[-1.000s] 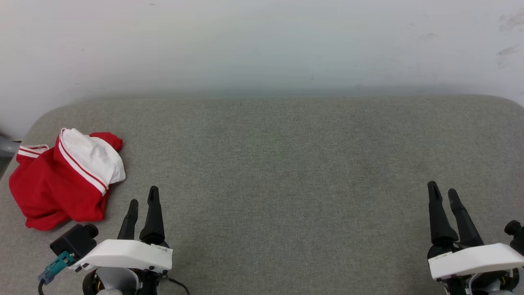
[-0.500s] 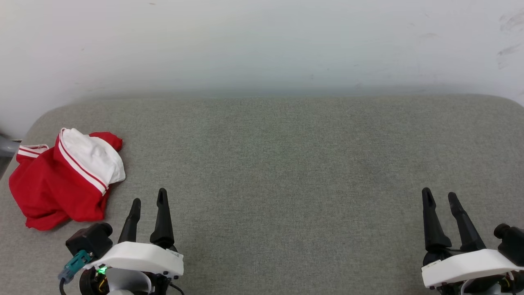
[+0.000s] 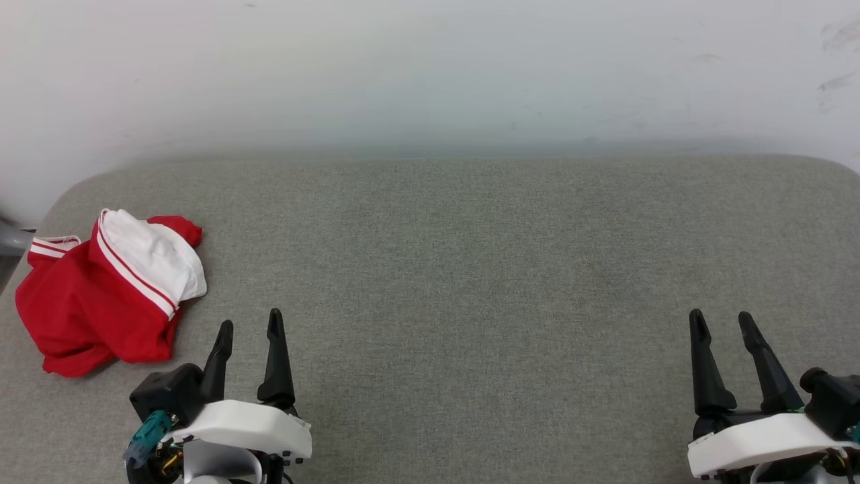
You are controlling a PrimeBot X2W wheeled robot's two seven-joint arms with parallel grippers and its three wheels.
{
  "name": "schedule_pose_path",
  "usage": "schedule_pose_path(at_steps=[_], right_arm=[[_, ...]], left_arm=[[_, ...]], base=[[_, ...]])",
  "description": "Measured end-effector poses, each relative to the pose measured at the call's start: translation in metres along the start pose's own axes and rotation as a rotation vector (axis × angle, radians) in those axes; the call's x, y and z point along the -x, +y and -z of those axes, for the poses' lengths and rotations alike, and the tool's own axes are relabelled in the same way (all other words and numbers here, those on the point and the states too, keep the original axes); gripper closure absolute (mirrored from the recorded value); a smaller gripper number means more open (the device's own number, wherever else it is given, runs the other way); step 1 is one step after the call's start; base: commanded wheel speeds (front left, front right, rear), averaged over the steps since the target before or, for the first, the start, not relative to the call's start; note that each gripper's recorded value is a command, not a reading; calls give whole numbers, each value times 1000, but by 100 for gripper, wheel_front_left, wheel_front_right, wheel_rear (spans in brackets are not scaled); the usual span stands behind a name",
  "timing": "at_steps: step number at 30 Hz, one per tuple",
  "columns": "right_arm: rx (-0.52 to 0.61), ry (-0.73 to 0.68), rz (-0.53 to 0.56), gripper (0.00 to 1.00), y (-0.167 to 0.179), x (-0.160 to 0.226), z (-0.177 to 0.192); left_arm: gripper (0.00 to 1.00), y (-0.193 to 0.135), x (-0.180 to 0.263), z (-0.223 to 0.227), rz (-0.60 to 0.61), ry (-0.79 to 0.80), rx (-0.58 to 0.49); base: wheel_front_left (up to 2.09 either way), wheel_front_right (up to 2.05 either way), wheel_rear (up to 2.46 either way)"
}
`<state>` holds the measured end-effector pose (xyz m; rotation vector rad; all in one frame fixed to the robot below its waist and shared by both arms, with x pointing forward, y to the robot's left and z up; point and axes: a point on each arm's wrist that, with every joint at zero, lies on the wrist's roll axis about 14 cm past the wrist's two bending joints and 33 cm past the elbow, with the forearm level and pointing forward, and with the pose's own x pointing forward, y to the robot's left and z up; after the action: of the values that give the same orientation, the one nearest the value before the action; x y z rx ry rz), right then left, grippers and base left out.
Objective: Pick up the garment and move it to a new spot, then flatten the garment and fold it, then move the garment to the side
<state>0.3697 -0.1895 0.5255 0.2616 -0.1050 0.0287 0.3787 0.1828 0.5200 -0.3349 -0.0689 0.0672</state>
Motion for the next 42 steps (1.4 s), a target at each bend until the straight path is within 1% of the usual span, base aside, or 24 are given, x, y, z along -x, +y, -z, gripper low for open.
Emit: schedule_pose_path(at_steps=[15,30,42], right_arm=[[123,-31,-27,0,5,2,-7],[204,-65,-49,0,9,3,-13],[240,-82,-56,0,10,6,-16]], left_arm=[[0,-7,3,-1,29,-28,-141],[0,-12,5,-10,56,-76,-203],[0,-16,8,-7,80,-86,-274]], base=[[0,0,0],[0,0,0],[0,0,0]])
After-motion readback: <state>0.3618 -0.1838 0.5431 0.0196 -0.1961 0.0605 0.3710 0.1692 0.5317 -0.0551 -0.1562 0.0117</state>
